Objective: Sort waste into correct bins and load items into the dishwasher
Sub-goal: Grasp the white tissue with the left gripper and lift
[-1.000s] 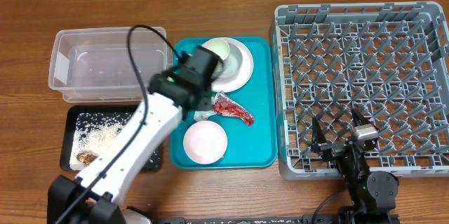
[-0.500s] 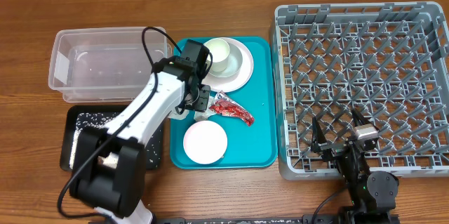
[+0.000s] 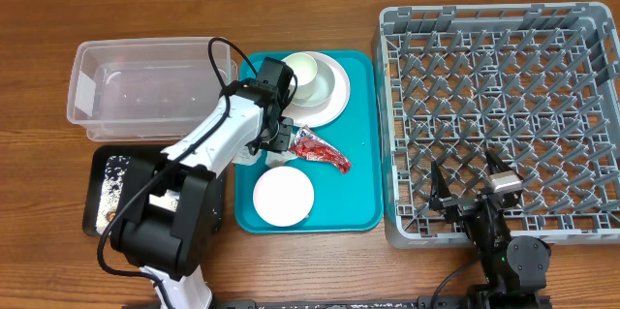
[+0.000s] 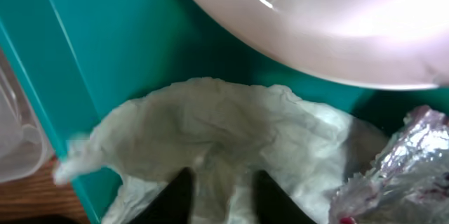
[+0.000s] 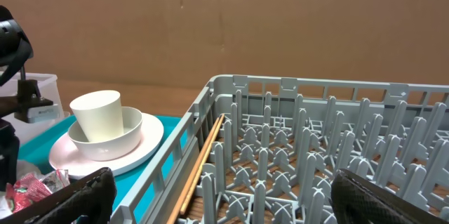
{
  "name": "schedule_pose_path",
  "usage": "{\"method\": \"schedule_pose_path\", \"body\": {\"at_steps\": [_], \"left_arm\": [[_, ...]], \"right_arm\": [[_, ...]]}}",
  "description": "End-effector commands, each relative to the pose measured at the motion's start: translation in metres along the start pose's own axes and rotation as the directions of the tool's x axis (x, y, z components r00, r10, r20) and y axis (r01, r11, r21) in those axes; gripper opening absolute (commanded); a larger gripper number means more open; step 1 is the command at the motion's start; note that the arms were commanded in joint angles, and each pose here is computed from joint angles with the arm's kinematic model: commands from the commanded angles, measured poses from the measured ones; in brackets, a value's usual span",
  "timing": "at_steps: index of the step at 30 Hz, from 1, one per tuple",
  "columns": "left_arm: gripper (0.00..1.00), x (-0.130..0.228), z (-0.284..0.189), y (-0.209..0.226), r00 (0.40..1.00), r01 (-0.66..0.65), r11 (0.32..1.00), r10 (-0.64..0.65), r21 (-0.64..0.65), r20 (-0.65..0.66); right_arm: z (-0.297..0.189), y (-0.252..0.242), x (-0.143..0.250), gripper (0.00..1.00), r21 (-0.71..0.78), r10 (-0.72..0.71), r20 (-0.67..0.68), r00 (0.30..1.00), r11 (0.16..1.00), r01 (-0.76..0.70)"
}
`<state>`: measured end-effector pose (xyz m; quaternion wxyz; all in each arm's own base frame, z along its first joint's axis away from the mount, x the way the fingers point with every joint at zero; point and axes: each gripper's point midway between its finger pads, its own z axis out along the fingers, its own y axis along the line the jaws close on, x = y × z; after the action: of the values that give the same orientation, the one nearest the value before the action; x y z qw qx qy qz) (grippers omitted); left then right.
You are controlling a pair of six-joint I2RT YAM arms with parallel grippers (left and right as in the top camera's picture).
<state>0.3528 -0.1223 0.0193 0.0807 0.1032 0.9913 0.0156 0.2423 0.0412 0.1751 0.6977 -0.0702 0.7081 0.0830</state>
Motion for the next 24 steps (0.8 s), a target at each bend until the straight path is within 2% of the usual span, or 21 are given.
{"method": "schedule_pose_path", "body": {"at_steps": [1,3,10,17,20,24], "left_arm": [[0.10,-0.001,0.001,-0.002,1.000,-0.023,1.000,0.023,-0.012,-0.003],[0.04,0.000,0.001,-0.001,1.000,-0.023,1.000,0.023,-0.013,-0.006],[0.04,-0.002,-0.013,0.000,1.000,-0.021,1.000,0.021,-0.015,0.004],[0.04,-0.032,-0.083,0.001,0.984,0.016,1.000,-0.018,0.010,0.178],[0.04,-0.042,-0.117,0.011,0.961,0.036,0.999,-0.029,-0.020,0.274],[0.04,-0.053,-0.161,0.039,0.904,0.173,0.981,-0.121,-0.092,0.410]], "right_arm": [[0.000,0.001,0.002,1.00,-0.004,0.004,0.003,1.000,1.000,-0.004],[0.000,0.001,0.002,1.00,-0.003,0.004,0.003,1.000,1.000,-0.004],[0.000,0.001,0.002,1.00,-0.004,0.004,0.003,1.000,1.000,-0.004],[0.000,0.001,0.002,1.00,-0.004,0.004,0.003,1.000,1.000,-0.004],[0.000,0.001,0.002,1.00,-0.003,0.004,0.003,1.000,1.000,-0.004],[0.000,0.001,0.002,1.00,-0.003,0.004,0.003,1.000,1.000,-0.004]]}}
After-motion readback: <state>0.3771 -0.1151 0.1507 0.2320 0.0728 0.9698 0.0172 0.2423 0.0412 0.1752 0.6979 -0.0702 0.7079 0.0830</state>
